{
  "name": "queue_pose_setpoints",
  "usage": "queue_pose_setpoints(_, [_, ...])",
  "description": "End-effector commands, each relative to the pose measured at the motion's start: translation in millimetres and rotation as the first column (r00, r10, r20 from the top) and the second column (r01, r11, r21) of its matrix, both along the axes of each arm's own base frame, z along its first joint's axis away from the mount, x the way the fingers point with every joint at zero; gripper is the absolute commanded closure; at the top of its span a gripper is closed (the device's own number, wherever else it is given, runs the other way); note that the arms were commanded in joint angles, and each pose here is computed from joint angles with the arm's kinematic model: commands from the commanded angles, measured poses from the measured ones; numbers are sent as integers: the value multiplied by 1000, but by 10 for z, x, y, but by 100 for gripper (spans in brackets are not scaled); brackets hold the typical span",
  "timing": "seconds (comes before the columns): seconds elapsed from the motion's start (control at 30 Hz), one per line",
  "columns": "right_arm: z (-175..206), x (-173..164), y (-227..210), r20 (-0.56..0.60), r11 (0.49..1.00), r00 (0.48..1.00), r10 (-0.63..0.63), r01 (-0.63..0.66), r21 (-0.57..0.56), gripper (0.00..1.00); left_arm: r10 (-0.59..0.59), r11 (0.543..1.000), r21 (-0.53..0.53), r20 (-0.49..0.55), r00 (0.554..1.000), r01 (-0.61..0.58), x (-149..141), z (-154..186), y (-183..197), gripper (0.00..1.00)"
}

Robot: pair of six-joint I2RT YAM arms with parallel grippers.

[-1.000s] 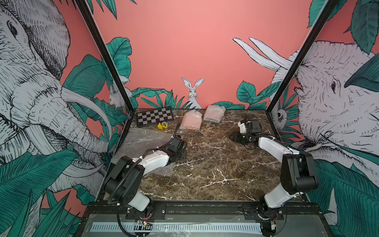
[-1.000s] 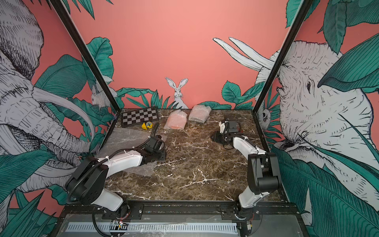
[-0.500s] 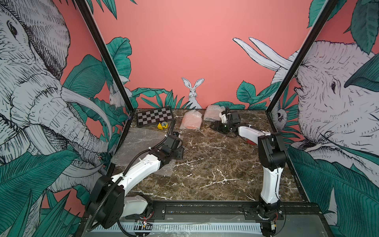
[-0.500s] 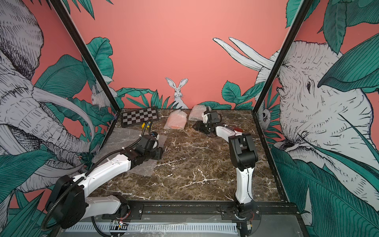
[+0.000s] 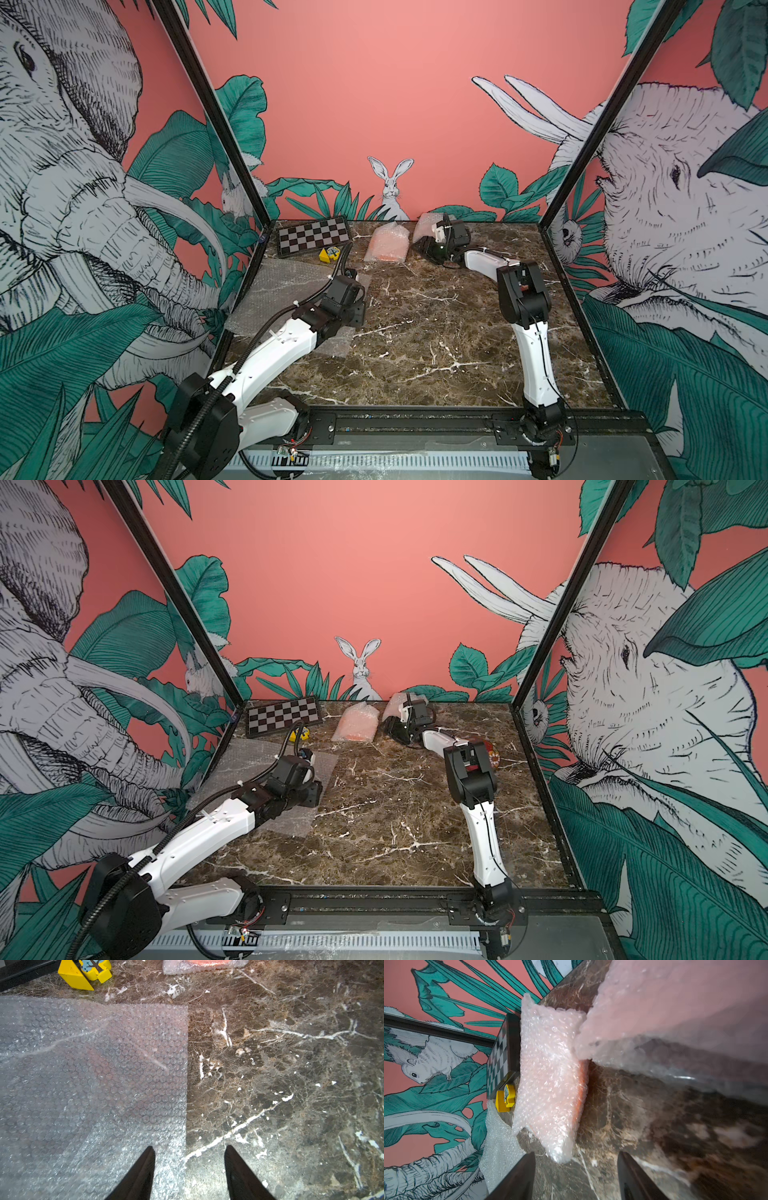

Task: Unpack dinner plates from bubble wrap
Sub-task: Move the bubble wrap to the center of the board, then pick up the bubble wrap from the center of the board.

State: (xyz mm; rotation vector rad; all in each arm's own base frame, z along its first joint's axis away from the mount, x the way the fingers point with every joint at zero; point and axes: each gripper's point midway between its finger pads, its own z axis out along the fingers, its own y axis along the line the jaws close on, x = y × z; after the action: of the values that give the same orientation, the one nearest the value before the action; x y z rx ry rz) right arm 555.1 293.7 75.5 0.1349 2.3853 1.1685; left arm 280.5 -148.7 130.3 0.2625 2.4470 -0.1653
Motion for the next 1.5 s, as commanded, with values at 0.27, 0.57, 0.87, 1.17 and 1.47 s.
queue_pose_setpoints(0.27, [-117,187,352,-22,998,1000,-12,14,64,42,18,1000,2,-3,1000,-18,-73,12,82,43])
queue_pose_setpoints(0.57, [-283,214,441,-50,997,999,-17,21,68,51,16,1000,8,-8,1000,-16,-102,-27,100,44])
queue_pose_setpoints(0.87, [-315,199,537,-57,996,998,-3,8,92,68,21,1000,13,-13,1000,-20,-125,-62,125,44])
queue_pose_setpoints(1.17, [187,111,440,38,990,999,1,-6,138,84,22,1000,15,-13,1000,-21,-128,-78,132,44])
queue_pose_setpoints(1.47, [605,-243,53,97,990,995,-15,1,140,84,15,1000,-1,-11,1000,-15,-100,-82,86,44])
